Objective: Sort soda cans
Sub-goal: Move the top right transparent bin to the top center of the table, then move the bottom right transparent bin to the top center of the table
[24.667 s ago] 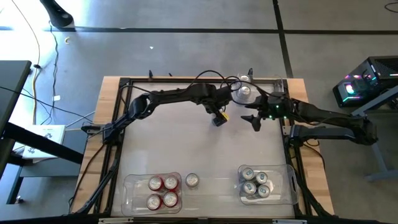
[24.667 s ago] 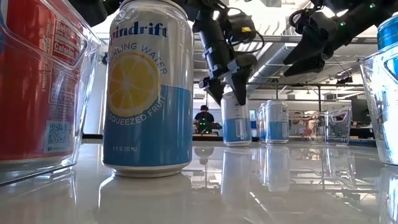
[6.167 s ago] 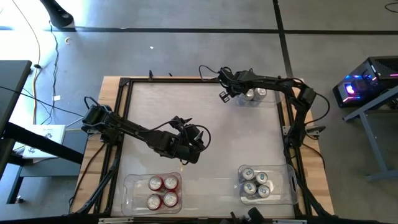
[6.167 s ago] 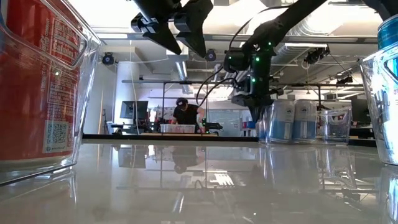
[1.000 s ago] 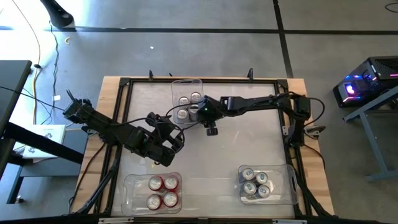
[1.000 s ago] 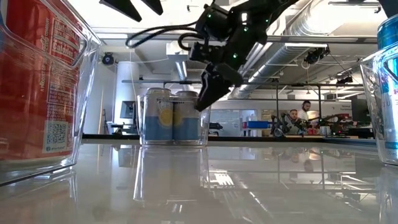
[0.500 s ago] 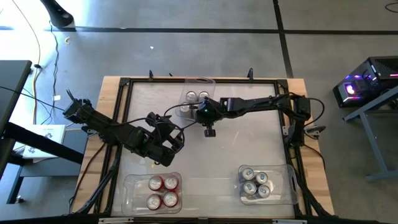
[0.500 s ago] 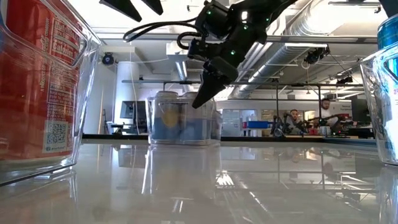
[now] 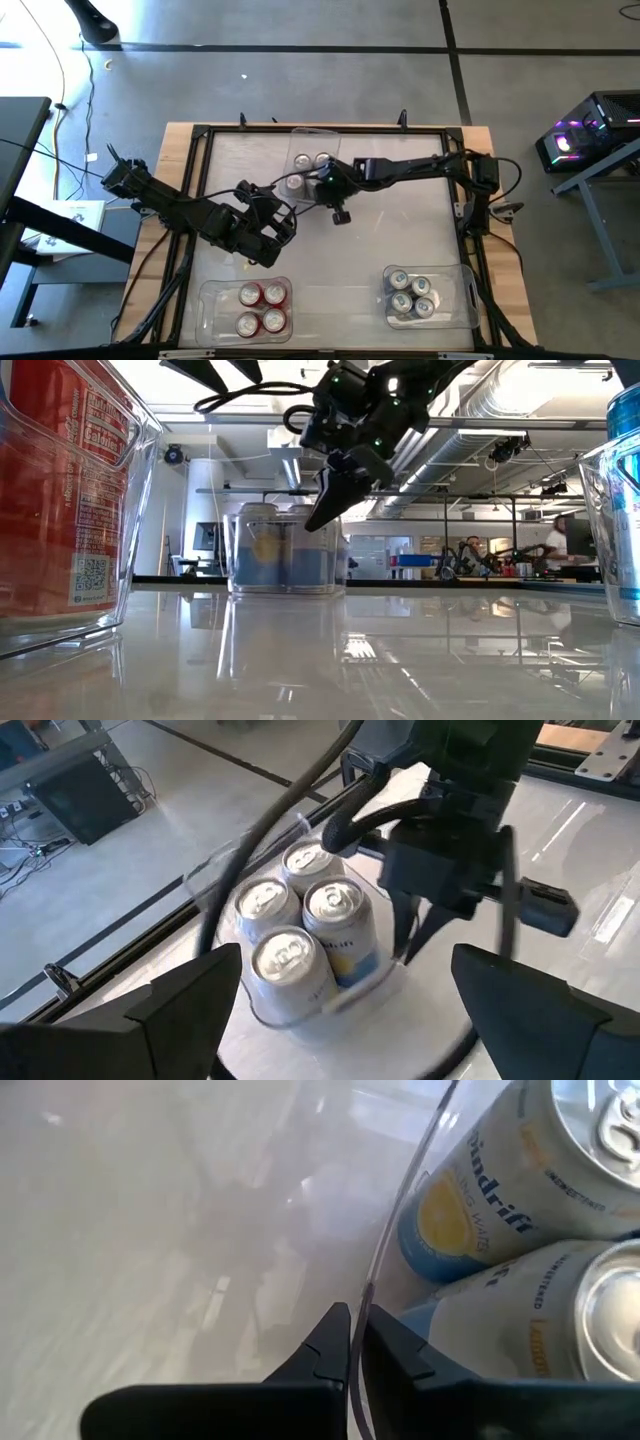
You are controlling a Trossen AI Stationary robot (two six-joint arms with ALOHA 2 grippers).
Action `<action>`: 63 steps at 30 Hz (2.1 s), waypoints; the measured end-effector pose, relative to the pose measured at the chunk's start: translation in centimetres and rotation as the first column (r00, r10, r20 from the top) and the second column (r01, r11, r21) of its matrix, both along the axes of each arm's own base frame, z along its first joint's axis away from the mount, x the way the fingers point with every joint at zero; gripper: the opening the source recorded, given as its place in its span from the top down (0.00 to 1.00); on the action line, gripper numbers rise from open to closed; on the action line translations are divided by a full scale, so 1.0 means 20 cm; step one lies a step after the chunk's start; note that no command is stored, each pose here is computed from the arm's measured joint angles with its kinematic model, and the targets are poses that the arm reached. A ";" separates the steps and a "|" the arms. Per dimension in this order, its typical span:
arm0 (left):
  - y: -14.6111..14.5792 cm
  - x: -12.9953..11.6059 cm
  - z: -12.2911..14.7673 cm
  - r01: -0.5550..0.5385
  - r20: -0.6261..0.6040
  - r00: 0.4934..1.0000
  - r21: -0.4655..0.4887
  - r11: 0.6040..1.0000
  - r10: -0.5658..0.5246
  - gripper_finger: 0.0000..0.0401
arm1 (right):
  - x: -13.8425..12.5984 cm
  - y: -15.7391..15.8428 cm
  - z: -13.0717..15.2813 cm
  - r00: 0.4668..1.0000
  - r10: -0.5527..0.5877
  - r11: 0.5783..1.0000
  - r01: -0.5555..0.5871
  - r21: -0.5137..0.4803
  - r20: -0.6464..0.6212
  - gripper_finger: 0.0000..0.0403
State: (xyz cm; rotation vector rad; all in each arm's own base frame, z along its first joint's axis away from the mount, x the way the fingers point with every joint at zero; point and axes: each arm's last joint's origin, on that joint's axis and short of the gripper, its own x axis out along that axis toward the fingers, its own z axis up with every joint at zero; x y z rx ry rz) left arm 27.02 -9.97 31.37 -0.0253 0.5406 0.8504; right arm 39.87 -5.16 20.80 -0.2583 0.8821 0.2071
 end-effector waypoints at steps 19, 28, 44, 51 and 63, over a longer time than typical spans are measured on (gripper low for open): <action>0.00 0.00 0.00 0.000 0.000 1.000 0.000 1.000 0.000 0.11 | 0.00 0.05 0.00 0.999 0.033 0.999 -0.034 -0.030 -0.005 0.90; 0.00 0.00 0.00 0.001 0.000 1.000 0.000 1.000 -0.001 0.11 | -0.03 0.05 0.07 1.000 -0.018 1.000 0.018 -0.011 0.004 0.60; -0.03 0.00 -0.01 0.017 -0.005 1.000 0.015 1.000 -0.017 0.11 | -0.59 0.54 0.61 0.995 -0.035 0.987 0.049 0.154 -0.095 0.56; -0.05 0.03 -0.06 0.010 -0.027 1.000 0.040 0.999 -0.009 0.11 | -0.98 1.01 0.75 0.997 0.035 0.956 -0.014 0.294 -0.066 0.56; -0.05 0.04 -0.07 -0.004 -0.012 1.000 0.076 0.997 0.005 0.11 | -1.33 1.64 0.46 0.904 -0.098 0.882 0.272 0.385 -0.416 0.56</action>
